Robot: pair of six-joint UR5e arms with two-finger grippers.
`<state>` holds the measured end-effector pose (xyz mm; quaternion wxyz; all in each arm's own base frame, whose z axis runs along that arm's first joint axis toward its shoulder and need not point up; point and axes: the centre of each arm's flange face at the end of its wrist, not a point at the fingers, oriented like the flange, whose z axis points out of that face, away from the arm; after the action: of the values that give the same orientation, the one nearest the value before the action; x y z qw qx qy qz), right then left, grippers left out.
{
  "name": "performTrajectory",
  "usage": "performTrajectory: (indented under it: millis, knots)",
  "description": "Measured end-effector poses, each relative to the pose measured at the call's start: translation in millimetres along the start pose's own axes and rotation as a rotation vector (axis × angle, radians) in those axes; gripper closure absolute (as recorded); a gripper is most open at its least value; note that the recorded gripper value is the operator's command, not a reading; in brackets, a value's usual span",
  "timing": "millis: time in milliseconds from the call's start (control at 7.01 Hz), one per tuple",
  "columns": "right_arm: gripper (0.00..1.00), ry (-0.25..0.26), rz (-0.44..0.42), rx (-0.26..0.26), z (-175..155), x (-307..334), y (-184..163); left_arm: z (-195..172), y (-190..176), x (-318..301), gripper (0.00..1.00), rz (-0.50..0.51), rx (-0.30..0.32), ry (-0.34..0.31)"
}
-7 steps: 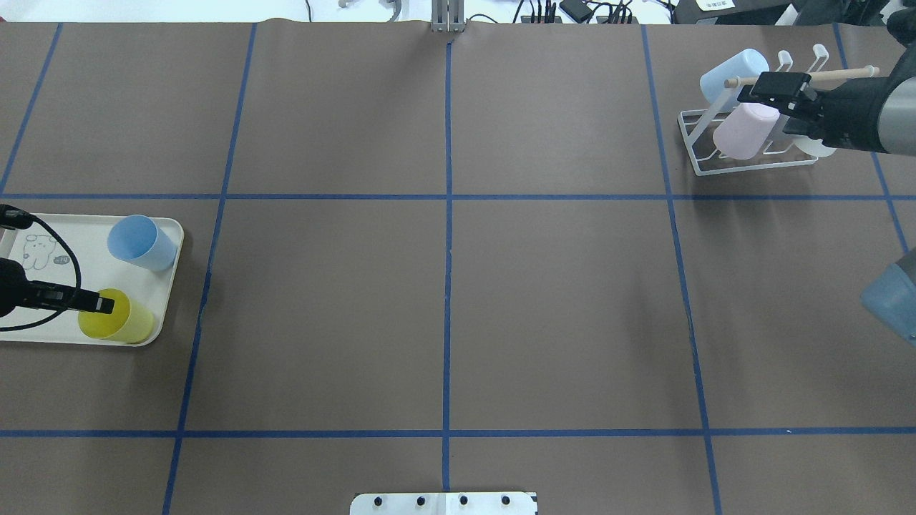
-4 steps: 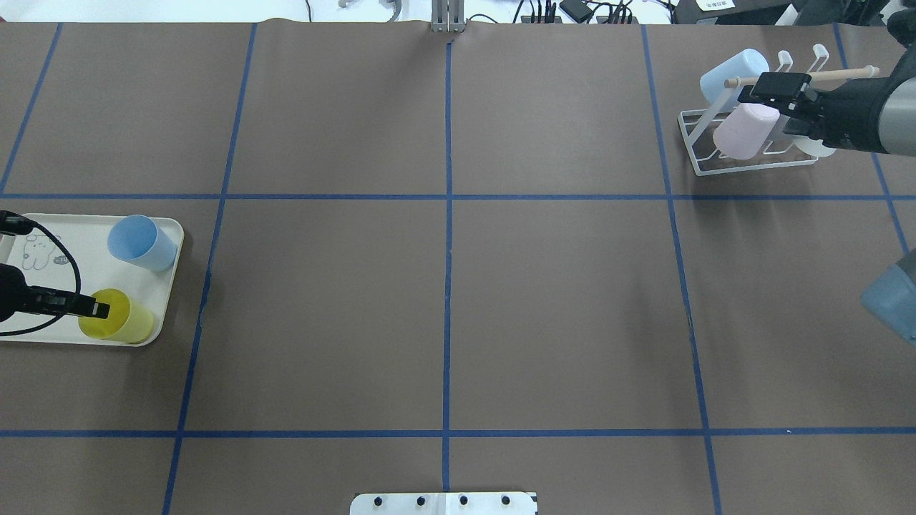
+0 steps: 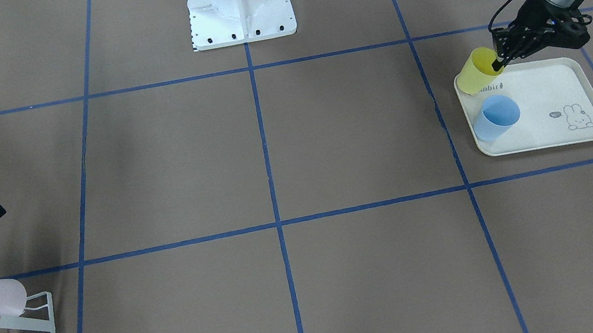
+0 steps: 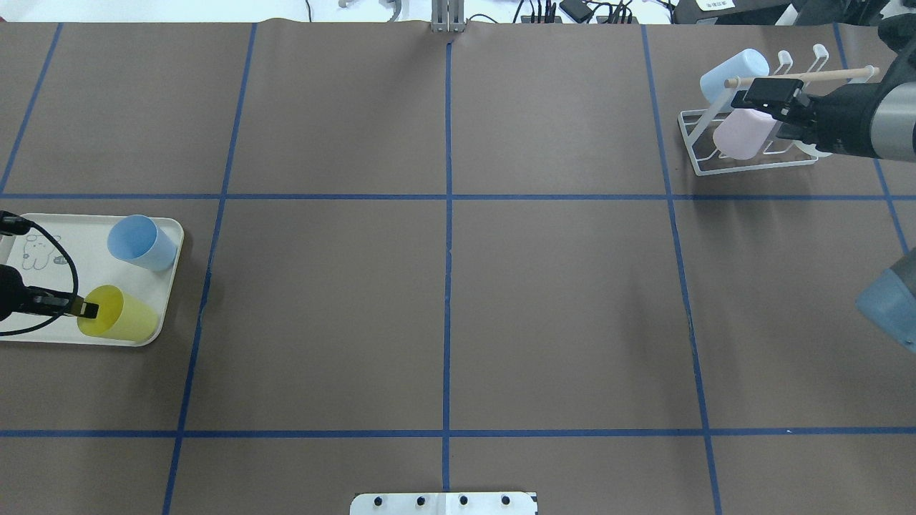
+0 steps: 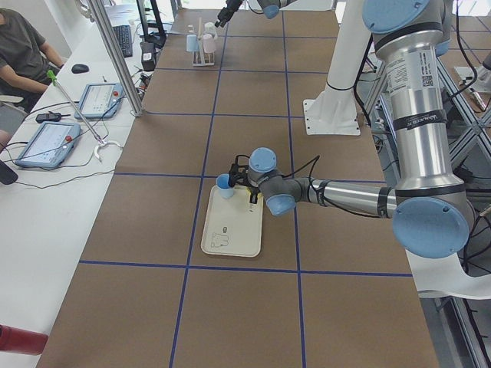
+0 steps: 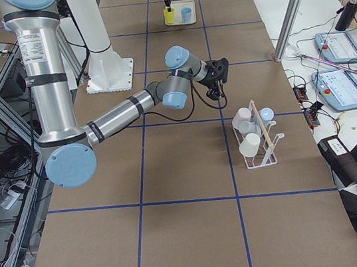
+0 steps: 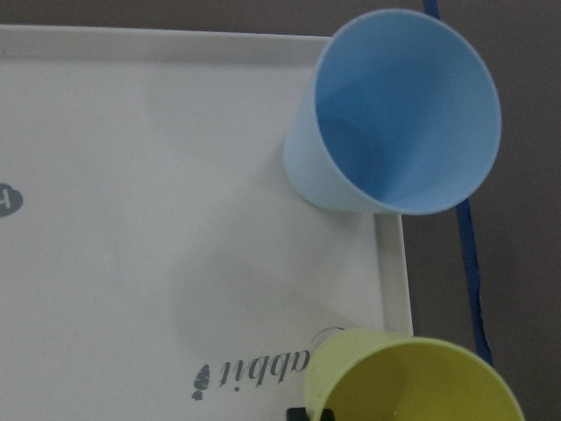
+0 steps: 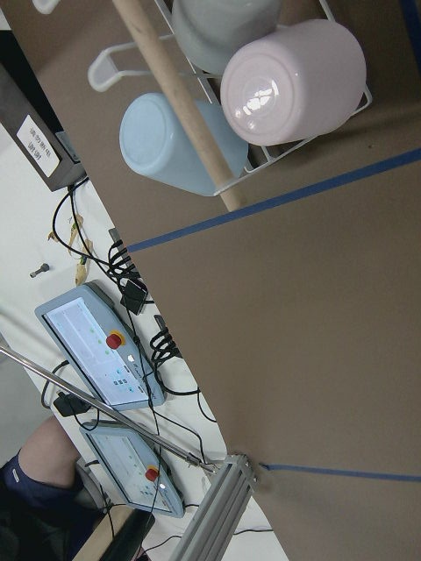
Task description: Transfer IKEA cup to right arm and place on rack
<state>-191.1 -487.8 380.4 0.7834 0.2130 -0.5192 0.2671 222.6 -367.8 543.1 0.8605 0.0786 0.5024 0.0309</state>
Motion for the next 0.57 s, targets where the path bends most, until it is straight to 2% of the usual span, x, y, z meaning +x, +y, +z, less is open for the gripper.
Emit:
performTrajectory:
  millis: [285, 571]
  knots:
    - [0.00, -0.018, 0.042, -0.023, 8.7, -13.5, 16.8, -38.9, -17.2, 22.1, 1.00, -0.002, 0.043, 0.045]
    - [0.00, -0.091, 0.133, -0.029, 19.1, -38.8, 51.5, -74.0, -34.2, 58.8, 1.00, -0.012, 0.102, 0.103]
